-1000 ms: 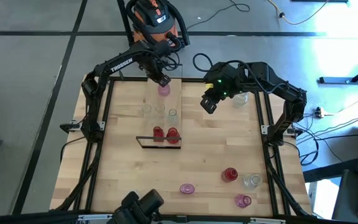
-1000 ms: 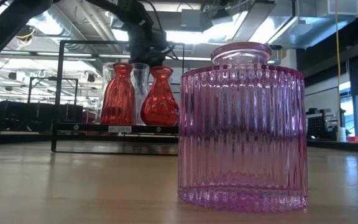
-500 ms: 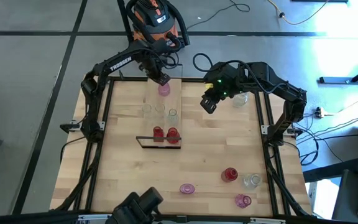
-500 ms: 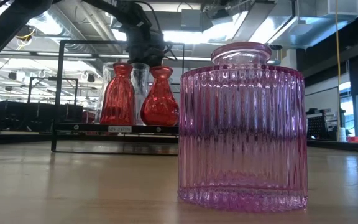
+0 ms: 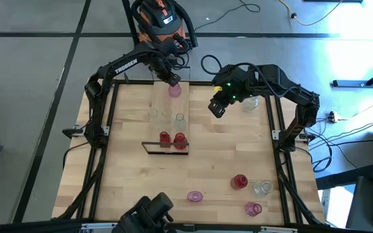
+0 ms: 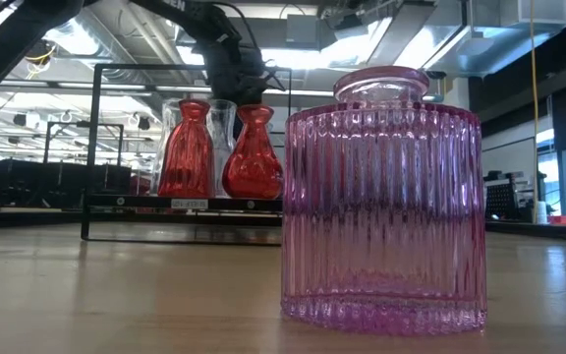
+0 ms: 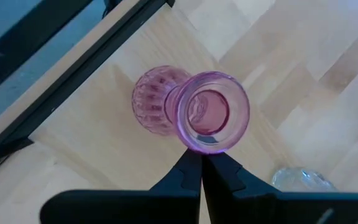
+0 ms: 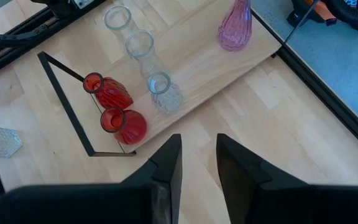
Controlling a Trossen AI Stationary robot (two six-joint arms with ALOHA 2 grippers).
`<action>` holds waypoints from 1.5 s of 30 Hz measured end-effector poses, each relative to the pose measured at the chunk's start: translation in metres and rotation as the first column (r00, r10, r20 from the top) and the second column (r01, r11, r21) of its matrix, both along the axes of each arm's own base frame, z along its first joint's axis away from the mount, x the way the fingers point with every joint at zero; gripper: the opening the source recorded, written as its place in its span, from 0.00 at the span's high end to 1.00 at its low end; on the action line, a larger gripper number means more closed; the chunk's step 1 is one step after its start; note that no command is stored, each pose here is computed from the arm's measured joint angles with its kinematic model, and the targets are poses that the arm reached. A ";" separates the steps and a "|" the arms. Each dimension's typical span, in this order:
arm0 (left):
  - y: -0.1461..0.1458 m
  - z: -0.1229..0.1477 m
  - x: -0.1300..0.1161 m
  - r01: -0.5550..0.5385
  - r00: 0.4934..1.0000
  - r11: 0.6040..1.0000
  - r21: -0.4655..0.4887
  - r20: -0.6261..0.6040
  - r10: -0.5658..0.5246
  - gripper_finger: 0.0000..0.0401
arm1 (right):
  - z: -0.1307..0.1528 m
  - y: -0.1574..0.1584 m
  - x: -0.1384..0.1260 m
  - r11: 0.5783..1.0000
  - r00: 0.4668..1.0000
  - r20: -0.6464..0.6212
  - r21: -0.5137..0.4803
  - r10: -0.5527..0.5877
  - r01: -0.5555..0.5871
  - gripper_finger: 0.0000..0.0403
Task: Sort vases onto shelf
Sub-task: Put the purple vase on the shelf, then put the transparent vase on the shelf
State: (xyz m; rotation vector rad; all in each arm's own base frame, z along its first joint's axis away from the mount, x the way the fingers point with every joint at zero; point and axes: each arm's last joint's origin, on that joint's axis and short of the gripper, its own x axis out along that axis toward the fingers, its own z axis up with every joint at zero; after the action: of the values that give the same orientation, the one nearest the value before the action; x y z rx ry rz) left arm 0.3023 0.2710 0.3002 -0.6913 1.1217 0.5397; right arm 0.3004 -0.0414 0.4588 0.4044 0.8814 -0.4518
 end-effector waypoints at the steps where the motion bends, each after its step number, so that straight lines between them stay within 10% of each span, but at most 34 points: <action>1: 0.000 -0.002 0.001 0.002 1.000 1.000 -0.001 -0.001 -0.002 1.00 | 0.000 0.000 0.000 1.000 1.000 0.000 0.001 -0.001 0.001 0.79; 32: 0.008 -0.003 0.021 0.018 0.996 0.987 0.158 0.080 -0.031 1.00 | 0.000 0.000 0.000 1.000 1.000 0.004 0.013 -0.017 0.017 0.79; 45: -0.013 0.016 0.002 0.064 0.998 0.995 0.073 0.007 -0.065 1.00 | -0.001 -0.001 -0.001 0.999 0.999 -0.016 -0.018 -0.040 0.040 0.79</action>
State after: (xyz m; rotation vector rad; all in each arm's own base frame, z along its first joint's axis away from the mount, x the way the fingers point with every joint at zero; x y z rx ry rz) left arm 0.3047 0.2579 0.3159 -0.5921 1.1068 0.5193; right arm 0.2989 -0.0422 0.4578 0.4034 0.8864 -0.4998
